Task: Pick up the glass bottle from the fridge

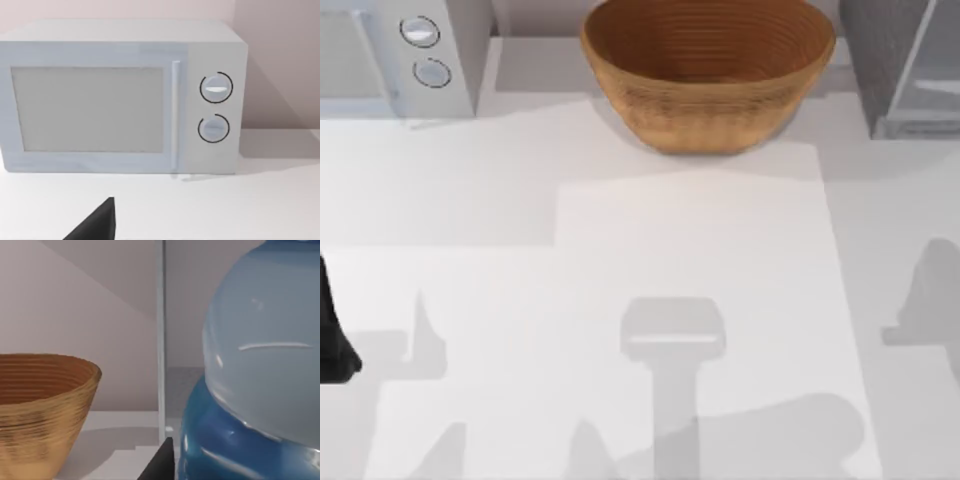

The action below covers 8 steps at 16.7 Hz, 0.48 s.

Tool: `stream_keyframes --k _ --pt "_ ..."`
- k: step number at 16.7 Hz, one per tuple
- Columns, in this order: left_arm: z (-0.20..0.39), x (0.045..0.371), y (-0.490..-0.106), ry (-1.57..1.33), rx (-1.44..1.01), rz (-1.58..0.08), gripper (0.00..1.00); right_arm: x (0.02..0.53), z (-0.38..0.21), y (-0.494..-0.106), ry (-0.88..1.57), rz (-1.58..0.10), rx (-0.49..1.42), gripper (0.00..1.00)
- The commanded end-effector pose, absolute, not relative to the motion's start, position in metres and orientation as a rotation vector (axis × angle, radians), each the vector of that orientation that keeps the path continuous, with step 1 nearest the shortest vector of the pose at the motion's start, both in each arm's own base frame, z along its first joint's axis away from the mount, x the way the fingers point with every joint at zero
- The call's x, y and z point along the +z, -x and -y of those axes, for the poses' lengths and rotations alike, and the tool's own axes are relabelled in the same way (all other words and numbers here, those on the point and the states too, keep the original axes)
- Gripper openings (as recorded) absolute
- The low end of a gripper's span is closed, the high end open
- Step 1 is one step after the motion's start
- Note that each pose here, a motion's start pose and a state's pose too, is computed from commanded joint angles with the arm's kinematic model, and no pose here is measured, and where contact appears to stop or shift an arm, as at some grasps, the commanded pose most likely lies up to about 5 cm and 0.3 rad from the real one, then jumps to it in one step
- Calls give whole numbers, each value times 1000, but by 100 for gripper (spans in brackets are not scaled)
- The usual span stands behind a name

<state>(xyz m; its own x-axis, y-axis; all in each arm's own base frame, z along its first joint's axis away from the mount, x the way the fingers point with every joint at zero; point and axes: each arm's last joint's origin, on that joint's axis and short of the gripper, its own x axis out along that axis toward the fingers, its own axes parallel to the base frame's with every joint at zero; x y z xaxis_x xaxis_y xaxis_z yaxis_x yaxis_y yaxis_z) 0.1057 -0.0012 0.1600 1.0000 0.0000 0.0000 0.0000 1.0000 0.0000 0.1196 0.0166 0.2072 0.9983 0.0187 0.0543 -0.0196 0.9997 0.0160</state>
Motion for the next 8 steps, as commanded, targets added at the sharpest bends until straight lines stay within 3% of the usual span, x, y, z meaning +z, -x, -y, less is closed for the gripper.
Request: stream_keyframes --k 4,8 --pt "1 160 -106 0 0 0 100 240 -51 -151 -32 43 25 0" --pt "1 160 -106 0 0 0 100 244 -122 -190 -12 -10 24 0"
